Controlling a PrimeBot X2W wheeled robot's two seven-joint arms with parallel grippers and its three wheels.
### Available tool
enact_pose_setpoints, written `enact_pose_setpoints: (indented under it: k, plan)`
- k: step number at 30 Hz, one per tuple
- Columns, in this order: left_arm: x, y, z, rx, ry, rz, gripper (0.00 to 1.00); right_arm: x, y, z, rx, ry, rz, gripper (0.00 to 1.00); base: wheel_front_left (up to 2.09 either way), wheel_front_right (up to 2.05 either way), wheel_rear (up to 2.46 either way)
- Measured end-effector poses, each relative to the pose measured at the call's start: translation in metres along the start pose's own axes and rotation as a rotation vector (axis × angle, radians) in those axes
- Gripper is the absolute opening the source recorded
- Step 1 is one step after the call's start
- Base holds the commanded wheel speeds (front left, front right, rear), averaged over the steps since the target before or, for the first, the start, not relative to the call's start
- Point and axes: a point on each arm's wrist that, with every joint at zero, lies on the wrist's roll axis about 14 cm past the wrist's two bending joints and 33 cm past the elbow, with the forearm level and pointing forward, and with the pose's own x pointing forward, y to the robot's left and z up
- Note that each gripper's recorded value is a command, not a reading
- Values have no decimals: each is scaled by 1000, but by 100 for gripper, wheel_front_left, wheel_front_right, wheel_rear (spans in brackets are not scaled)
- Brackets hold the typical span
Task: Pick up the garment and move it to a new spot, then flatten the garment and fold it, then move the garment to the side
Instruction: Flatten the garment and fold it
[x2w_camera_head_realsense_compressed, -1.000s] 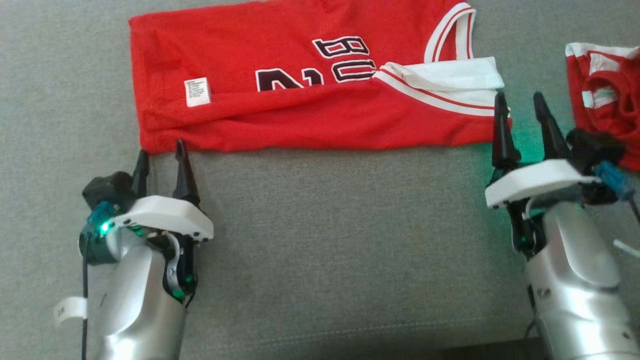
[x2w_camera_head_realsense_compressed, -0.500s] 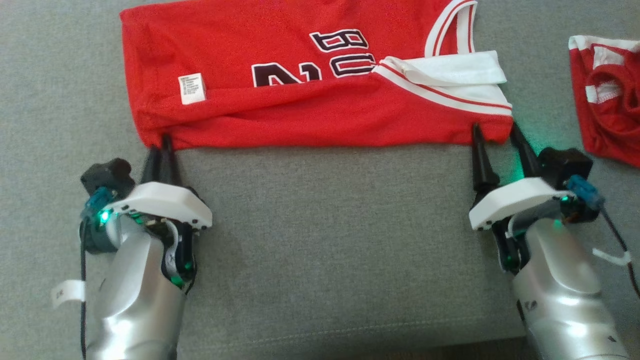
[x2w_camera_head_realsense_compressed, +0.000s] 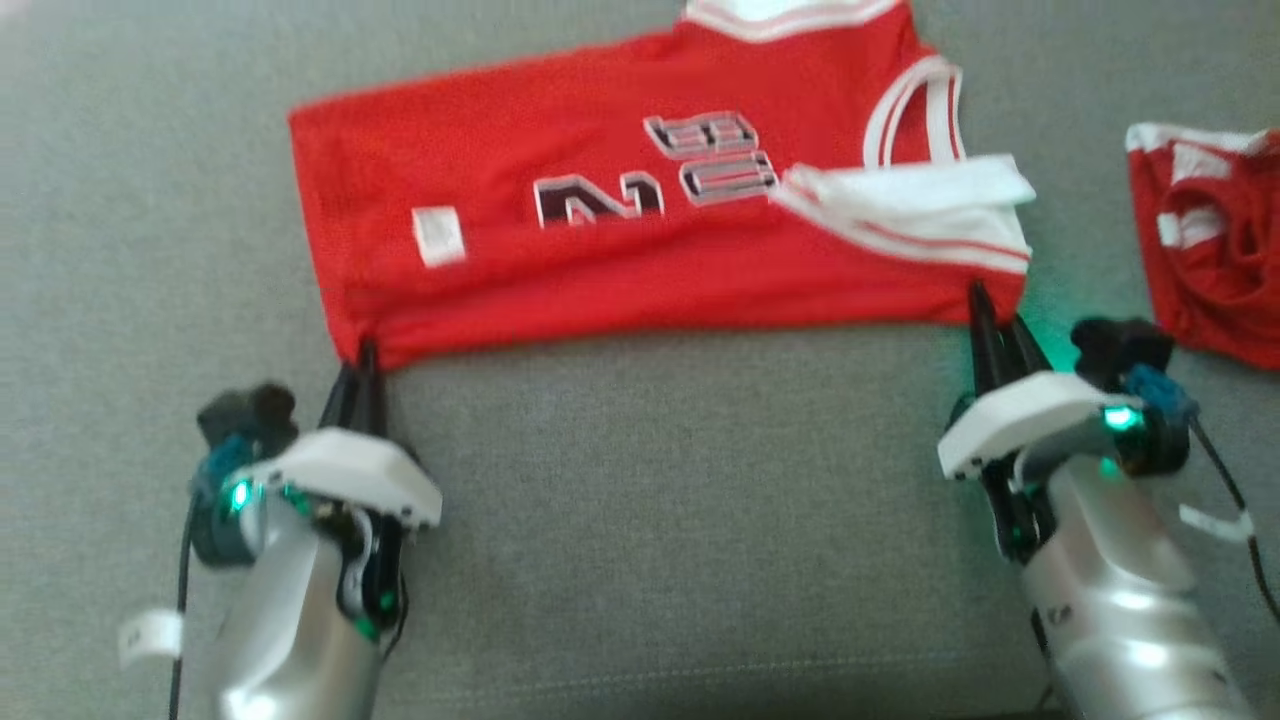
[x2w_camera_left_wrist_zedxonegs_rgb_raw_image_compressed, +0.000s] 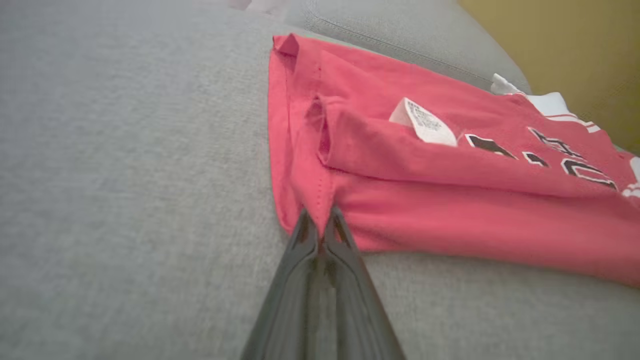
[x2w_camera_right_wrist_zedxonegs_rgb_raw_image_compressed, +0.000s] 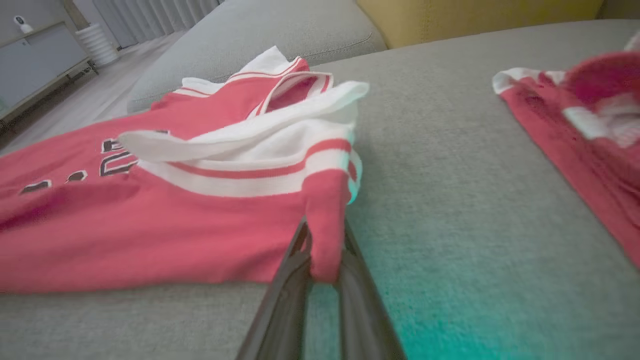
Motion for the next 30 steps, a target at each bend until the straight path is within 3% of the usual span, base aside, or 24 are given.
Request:
enact_pose_setpoints:
  k: [11,12,13,14,18,24,30]
  plan:
    - [-87,18,-21,19,5,47,0,-71,1,-20,86,-6,-24,0,0,0,0]
    - [-91,19,-22,18,2,51,30,-73,1,-20,89,-10,-21,2,0,0,0]
    - [-93,20,-21,17,-3,53,89,-74,2,-19,89,-15,-18,80,0,0,0]
    - [-93,19,-19,17,-9,54,100,-73,1,-18,84,-20,-16,100,0,0,0]
    - [-79,21,-5,52,-40,59,100,-61,-7,2,67,-71,-21,100,0,0,0]
    - [-34,8,43,176,-124,-32,100,-27,14,41,14,-141,46,100,0,0,0]
    - [6,26,74,291,-46,-59,100,0,40,66,-49,-155,124,100,0,0,0]
